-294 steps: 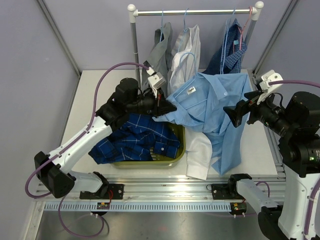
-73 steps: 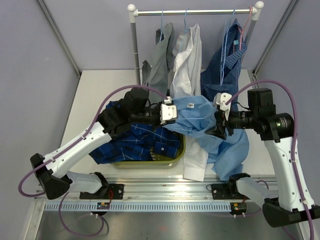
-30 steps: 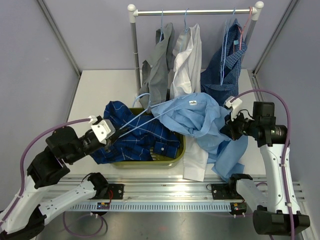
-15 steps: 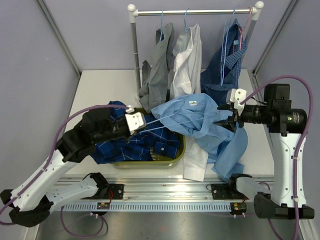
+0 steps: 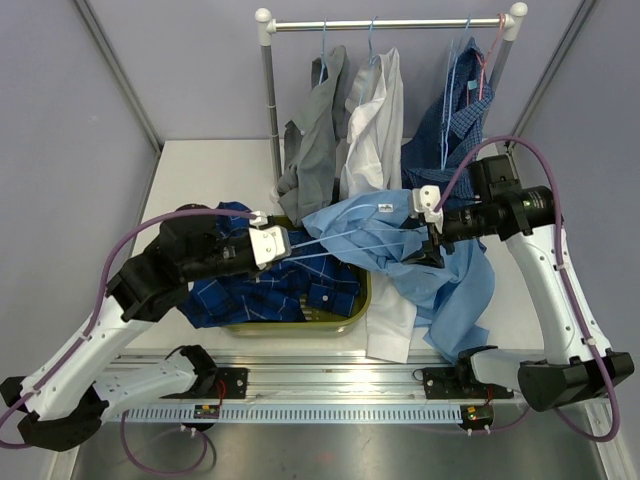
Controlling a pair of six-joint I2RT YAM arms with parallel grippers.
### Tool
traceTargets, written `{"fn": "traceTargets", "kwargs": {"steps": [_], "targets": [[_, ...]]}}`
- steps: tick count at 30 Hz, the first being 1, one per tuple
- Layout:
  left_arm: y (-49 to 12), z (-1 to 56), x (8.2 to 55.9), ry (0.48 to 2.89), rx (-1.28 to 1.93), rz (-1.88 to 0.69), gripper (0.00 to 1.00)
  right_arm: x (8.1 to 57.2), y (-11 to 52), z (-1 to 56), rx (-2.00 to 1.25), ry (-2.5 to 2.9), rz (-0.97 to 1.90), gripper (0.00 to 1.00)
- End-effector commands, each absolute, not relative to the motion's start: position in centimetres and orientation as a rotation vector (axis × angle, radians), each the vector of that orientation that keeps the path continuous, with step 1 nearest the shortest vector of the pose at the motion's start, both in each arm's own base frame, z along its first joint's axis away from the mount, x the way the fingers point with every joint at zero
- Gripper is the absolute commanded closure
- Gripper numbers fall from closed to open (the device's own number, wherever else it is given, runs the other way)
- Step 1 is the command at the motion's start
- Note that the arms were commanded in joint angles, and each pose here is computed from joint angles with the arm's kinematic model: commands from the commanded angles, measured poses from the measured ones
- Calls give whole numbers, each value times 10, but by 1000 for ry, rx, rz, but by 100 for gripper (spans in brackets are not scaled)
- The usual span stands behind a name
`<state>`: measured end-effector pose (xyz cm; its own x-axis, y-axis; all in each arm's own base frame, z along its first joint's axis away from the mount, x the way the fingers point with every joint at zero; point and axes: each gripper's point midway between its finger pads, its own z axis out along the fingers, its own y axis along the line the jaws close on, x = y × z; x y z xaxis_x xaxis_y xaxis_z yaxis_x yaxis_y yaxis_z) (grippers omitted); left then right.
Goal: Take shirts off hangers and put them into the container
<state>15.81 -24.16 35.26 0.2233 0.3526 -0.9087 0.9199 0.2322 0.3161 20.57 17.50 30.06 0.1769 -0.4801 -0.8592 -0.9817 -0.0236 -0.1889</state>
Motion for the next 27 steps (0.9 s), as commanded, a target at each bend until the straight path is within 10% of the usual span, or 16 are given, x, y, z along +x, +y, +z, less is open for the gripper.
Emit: {"fn": "traceTargets", "kwargs": {"steps": [1,4,10,12,18,27], "targets": [[-242,384,154,1219,1298,-619,100,157,163,294,-1641,1575,892,29],[-238,386,159,1221,1264,-589,100,153,164,301,-1637,1547,885,65],[-234,385,175,1251,1191,-520,100,148,166,317,-1555,1497,819,100],[-231,388,183,1262,1144,-493,100,149,163,324,-1461,1573,804,100],[-192,424,214,1254,803,-320,5,162,142,351,-1174,1641,691,100],[-132,428,229,1221,519,-104,1,214,78,392,-592,1757,397,100]]}}
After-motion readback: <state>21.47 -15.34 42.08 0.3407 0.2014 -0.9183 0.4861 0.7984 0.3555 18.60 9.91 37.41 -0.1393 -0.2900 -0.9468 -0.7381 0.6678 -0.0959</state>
